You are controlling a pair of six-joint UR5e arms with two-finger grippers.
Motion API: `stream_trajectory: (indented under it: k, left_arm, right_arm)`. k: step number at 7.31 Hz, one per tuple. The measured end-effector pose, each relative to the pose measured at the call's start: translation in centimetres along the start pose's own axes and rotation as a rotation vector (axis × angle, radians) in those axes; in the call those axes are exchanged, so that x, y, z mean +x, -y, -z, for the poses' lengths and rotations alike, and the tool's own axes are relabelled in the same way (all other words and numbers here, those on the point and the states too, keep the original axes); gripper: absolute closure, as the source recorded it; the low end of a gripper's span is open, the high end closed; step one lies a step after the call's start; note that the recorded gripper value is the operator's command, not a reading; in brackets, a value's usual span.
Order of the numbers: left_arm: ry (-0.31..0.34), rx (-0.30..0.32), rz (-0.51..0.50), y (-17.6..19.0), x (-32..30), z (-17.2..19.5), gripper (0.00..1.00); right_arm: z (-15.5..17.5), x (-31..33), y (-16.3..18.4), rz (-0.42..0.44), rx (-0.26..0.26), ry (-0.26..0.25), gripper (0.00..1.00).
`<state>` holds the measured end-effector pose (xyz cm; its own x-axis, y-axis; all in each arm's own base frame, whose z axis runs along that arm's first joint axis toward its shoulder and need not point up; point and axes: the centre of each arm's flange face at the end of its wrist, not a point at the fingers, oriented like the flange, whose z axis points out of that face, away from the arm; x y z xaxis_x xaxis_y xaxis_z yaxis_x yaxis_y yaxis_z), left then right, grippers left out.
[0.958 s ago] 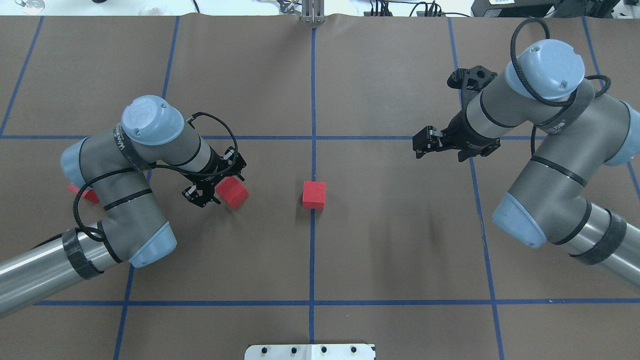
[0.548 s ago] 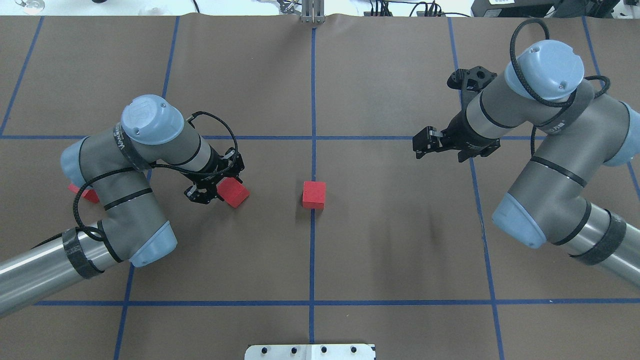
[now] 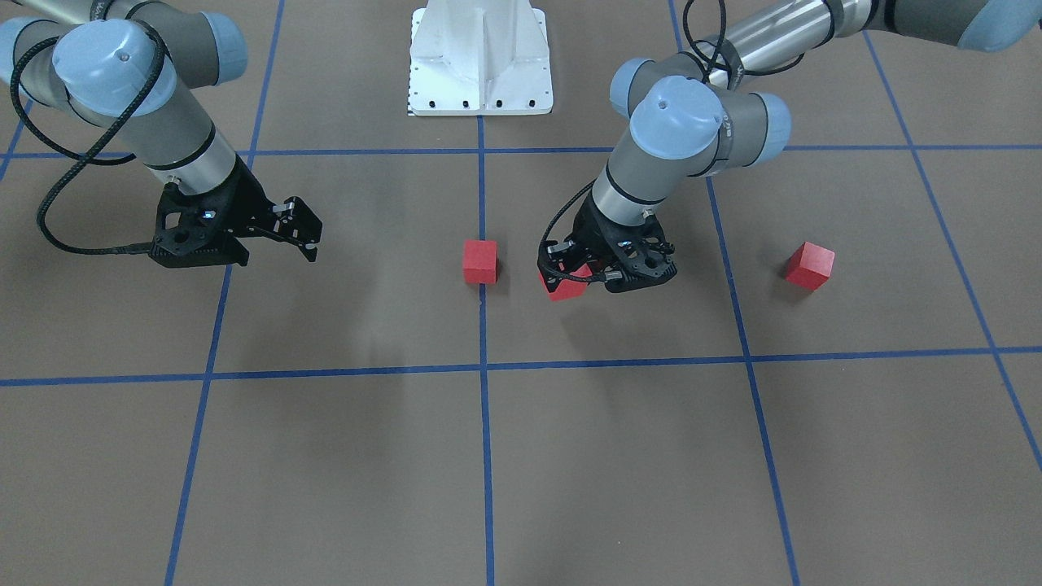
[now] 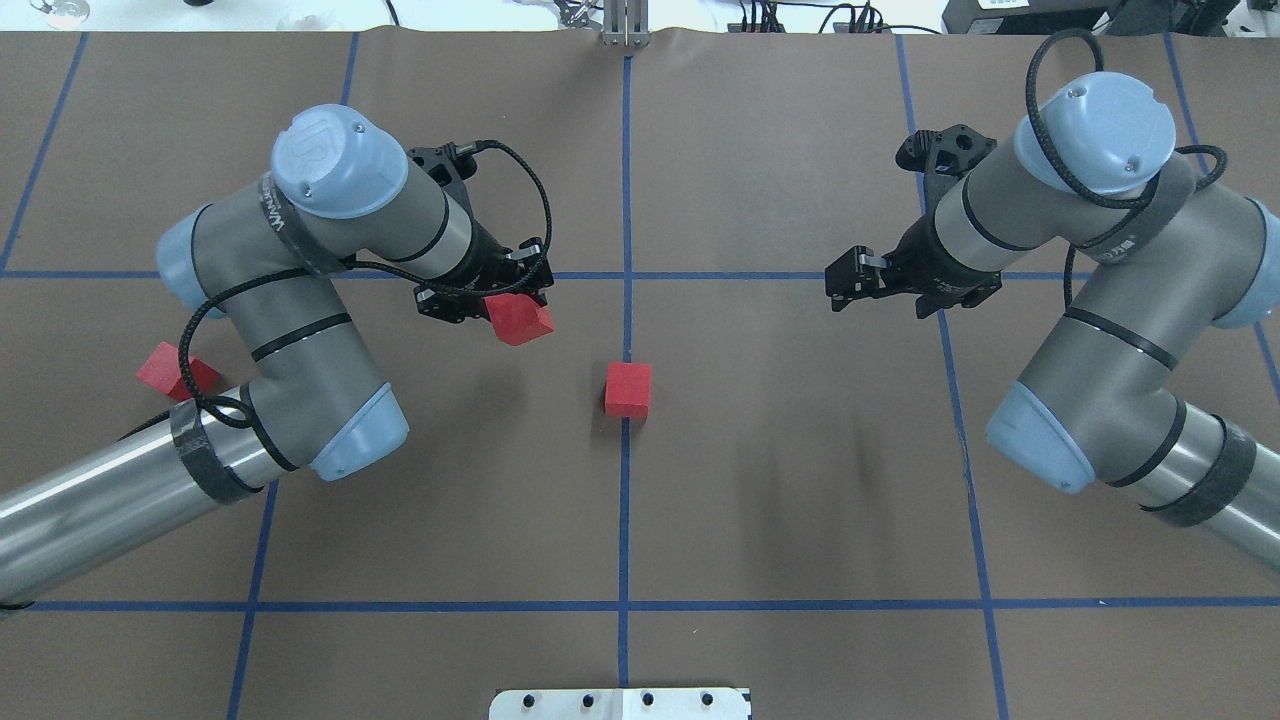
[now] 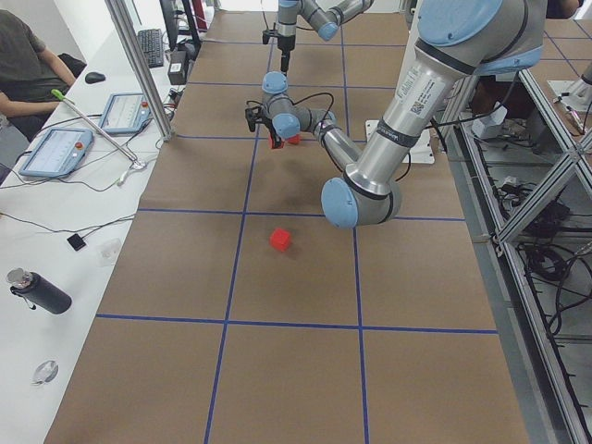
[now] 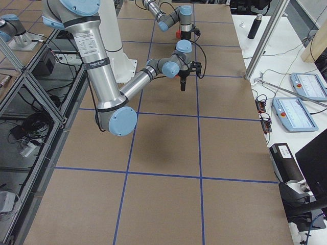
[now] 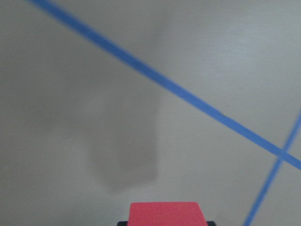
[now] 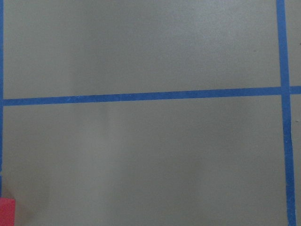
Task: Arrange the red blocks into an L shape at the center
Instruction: 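Carry the red cube with the left gripper beside the center cube, farther from the robot, then lower and set the red cube against the center cube with the left gripper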
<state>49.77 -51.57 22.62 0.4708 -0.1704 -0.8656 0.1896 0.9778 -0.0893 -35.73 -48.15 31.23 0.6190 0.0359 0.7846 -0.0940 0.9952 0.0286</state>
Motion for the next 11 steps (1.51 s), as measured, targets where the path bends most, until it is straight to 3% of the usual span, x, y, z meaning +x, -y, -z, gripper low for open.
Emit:
stream_trajectory:
  k: [2, 4, 8, 11]
  left_arm:
    - [0.042, -0.005, -0.196, 2.4, 6.0, -2.2, 1.0]
    - [0.103, -0.036, -0.278, 3.8, 10.4, -5.3, 1.0]
    - [0.194, -0.121, -0.286, 0.2, 13.3, -8.7, 1.0]
    - [0.222, -0.148, -0.267, -1.7, 13.7, -9.8, 1.0]
  right_arm:
    - [-0.1, 0.3, 0.2, -0.004, 0.007, -0.007, 0.0]
    - [-0.2, 0.4, 0.3, -0.005, 0.008, -0.011, 0.0]
    - [-0.2, 0.4, 0.2, -0.006, 0.008, -0.011, 0.0]
    - [-0.3, 0.4, 0.2, -0.006, 0.006, -0.012, 0.0]
